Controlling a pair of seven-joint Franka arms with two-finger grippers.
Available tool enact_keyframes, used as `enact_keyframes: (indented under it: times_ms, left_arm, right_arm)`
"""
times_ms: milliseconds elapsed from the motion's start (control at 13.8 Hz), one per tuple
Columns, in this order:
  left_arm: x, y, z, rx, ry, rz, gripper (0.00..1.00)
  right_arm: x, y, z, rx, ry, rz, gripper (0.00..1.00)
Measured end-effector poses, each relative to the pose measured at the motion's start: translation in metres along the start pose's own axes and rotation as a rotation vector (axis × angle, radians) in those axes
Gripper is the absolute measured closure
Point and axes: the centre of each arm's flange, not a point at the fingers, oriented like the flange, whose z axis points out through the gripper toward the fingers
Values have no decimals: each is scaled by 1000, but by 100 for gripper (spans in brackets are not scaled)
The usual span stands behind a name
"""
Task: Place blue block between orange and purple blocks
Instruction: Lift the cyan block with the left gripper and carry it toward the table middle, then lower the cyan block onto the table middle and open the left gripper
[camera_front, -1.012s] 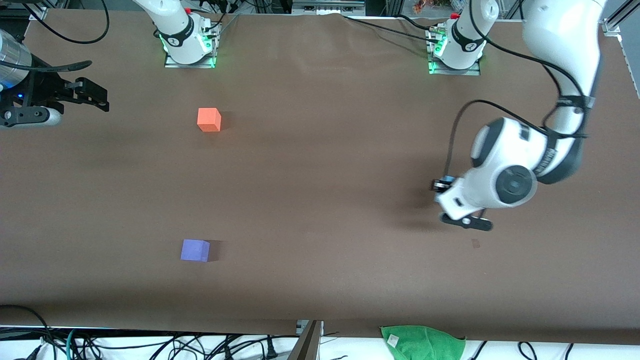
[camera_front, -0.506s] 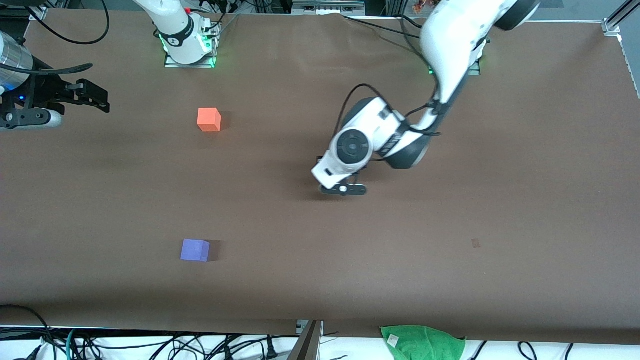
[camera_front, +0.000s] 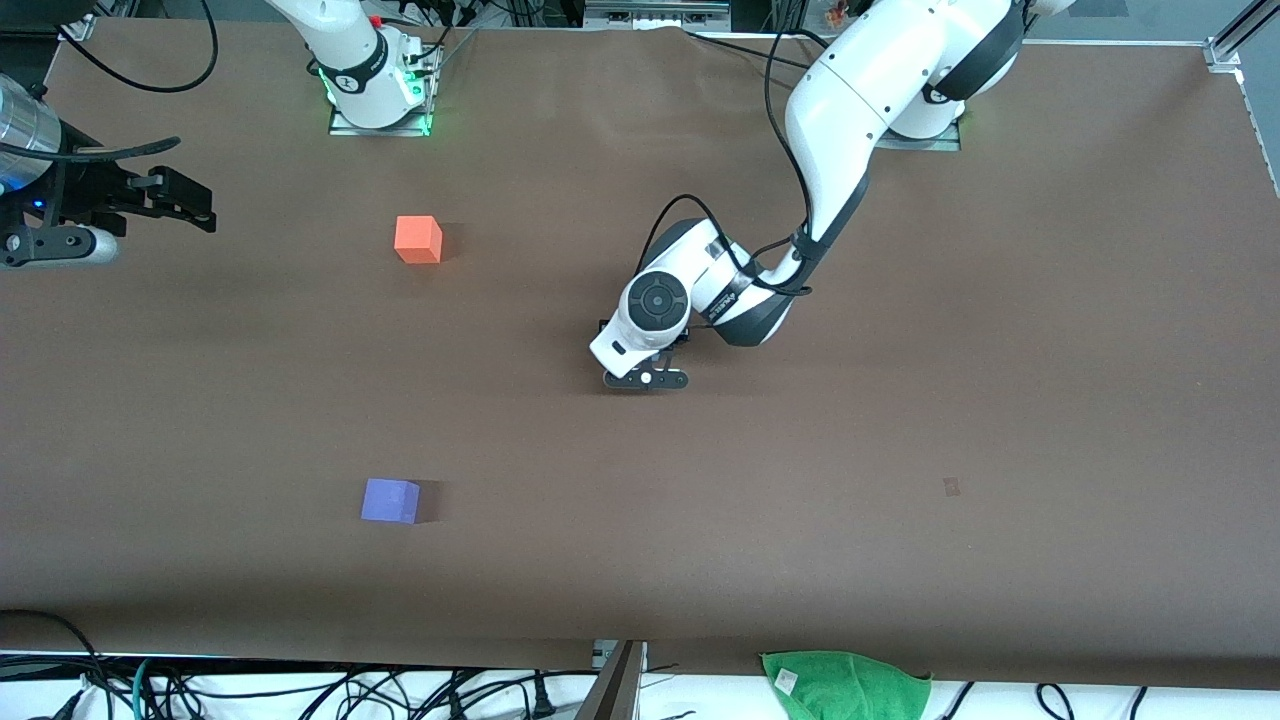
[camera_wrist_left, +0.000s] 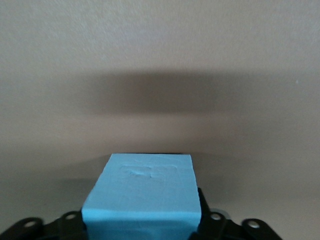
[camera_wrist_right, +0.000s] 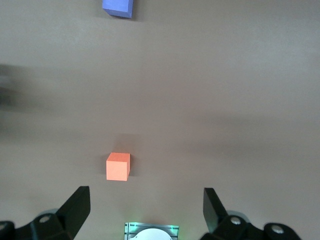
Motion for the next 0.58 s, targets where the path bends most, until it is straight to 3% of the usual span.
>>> enact_keyframes:
  times_ms: [145, 361, 578]
  left_arm:
    - [5, -1, -9, -9, 14, -5, 0]
    - [8, -6, -47, -2, 17, -13, 0]
    - [8, -33, -138, 29, 13, -35, 0]
  right_arm:
    - [0, 0, 0, 0, -1, 0, 0]
    - [2, 0, 1, 2, 6, 0, 0]
    - [11, -14, 11, 0, -2, -25, 0]
